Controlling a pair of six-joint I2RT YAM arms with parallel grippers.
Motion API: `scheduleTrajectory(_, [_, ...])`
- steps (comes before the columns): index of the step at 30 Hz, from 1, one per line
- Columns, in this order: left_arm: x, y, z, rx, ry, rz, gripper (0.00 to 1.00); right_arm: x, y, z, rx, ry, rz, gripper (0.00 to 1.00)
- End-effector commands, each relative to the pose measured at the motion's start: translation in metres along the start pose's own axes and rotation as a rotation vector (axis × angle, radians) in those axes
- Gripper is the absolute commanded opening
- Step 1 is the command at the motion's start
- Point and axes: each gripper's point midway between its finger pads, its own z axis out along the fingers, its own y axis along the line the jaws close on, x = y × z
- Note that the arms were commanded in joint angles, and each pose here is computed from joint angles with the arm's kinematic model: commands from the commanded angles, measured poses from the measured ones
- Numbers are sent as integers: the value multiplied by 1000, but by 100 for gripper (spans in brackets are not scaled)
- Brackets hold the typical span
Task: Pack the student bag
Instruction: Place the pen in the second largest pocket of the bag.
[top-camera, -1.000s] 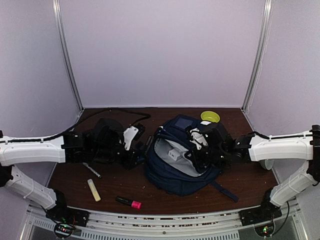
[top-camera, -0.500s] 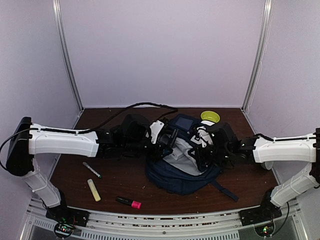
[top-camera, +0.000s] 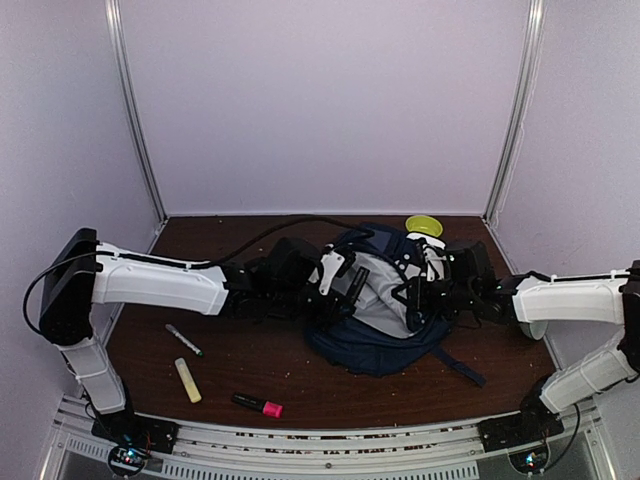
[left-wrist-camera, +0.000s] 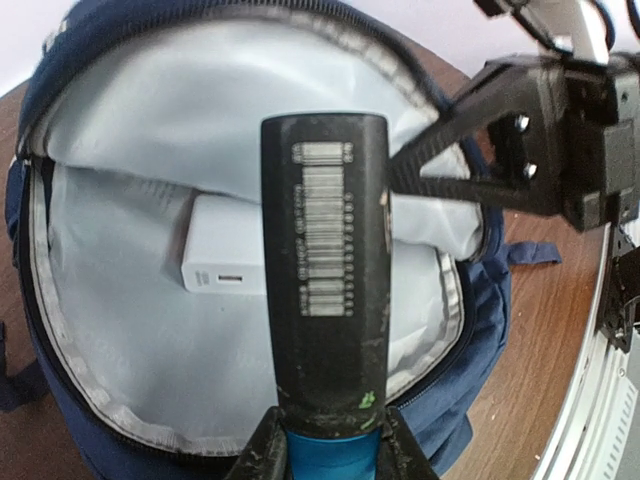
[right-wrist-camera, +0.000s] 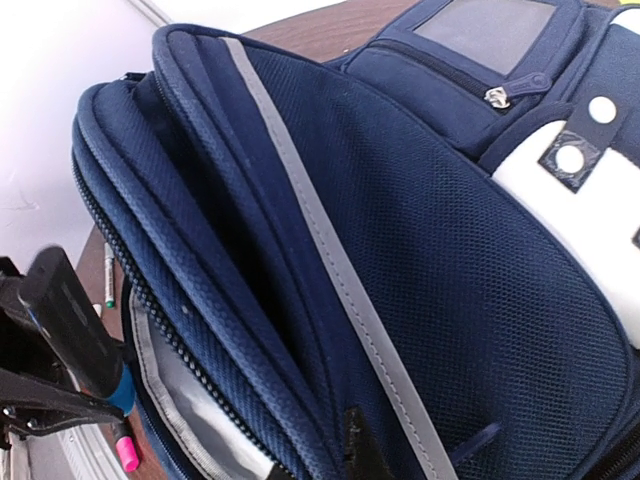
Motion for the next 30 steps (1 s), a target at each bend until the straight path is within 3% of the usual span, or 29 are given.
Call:
scheduleTrajectory(1, [-43, -10, -7, 5, -112, 11, 0, 8, -7, 4, -39, 24, 59, 0])
scheduleTrajectory(8, [-45, 8, 6, -107, -89, -78, 0, 9, -9, 4, -62, 32, 85, 0])
scheduleTrajectory(10, [-41, 12, 10, -119, -91, -92, 6, 8, -10, 2, -69, 20, 93, 0])
scheduleTrajectory(11, [-38, 13, 12, -122, -86, -96, 16, 8, -11, 2, -72, 15, 97, 0])
scheduleTrajectory(14, [-32, 15, 14, -128, -70, -101, 64, 7, -14, 0, -76, 4, 111, 0])
scheduleTrajectory(15, [-30, 15, 14, -128, -66, -102, 75, 7, -15, -1, -76, 2, 117, 0])
scheduleTrajectory(17, [-28, 16, 10, -127, -68, -101, 89, 6, -16, -1, -81, 0, 129, 0])
scheduleTrajectory(20, [-27, 16, 5, -128, -73, -93, 94, 6, -19, 1, -88, 6, 149, 0])
scheduleTrajectory(30, [-23, 27, -47, -201, -46, 0, 95, 7, -18, 2, -105, 18, 148, 0])
